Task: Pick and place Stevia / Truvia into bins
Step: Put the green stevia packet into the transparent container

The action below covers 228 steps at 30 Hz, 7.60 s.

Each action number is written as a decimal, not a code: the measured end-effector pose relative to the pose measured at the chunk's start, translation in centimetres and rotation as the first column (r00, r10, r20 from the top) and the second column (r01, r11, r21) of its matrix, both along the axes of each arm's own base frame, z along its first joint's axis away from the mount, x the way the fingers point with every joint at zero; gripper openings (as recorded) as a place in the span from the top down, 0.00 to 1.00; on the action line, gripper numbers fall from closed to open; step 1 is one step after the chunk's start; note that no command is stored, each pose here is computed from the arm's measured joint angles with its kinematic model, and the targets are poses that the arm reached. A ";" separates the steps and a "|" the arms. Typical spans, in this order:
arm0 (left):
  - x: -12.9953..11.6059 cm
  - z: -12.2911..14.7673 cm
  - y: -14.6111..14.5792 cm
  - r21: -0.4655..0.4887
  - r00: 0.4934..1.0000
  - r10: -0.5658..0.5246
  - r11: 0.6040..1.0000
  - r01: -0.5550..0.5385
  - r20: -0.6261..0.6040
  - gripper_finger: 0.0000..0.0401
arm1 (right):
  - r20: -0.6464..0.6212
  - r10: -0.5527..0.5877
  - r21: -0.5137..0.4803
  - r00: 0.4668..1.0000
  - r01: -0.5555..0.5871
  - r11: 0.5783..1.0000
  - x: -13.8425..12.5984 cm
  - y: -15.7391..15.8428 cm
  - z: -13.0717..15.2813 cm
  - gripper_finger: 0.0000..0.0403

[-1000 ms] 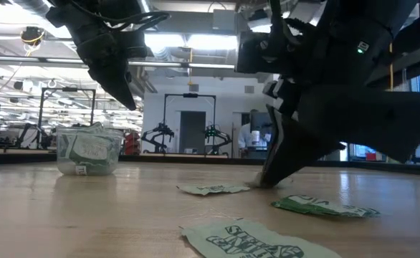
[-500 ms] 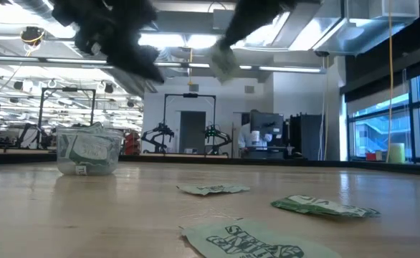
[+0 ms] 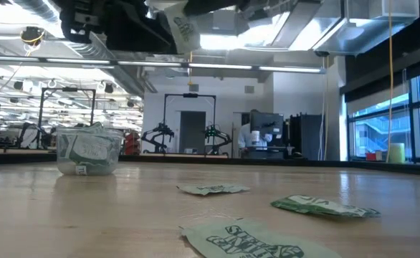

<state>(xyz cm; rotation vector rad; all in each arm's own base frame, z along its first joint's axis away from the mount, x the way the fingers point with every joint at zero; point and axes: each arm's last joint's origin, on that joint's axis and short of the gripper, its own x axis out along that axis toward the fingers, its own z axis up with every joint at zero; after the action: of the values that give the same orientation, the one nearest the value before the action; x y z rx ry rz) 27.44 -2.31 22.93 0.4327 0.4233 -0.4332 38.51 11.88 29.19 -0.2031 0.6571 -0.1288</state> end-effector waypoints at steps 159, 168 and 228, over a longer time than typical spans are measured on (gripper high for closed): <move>-4.4 2.5 0.0 -0.017 0.835 0.346 0.920 -0.391 -0.428 0.79 | -0.254 0.244 0.259 0.936 -0.177 0.950 -1.7 0.3 -18.1 0.91; -3.9 2.9 0.0 -0.126 0.813 0.404 0.861 -0.493 -0.420 0.79 | -0.265 0.175 0.123 0.948 -0.147 0.982 -2.1 -0.1 -17.5 0.99; 0.5 1.1 2.6 -0.492 0.695 0.448 0.494 -0.717 -0.562 0.58 | -0.019 -0.088 -0.484 0.996 0.068 0.872 0.1 -0.6 -8.0 1.00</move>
<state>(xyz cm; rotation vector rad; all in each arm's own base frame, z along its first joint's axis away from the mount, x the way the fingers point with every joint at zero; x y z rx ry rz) 27.96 0.31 24.06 -0.5642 0.7056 0.0580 38.58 11.29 21.14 -0.6660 0.6653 -0.3701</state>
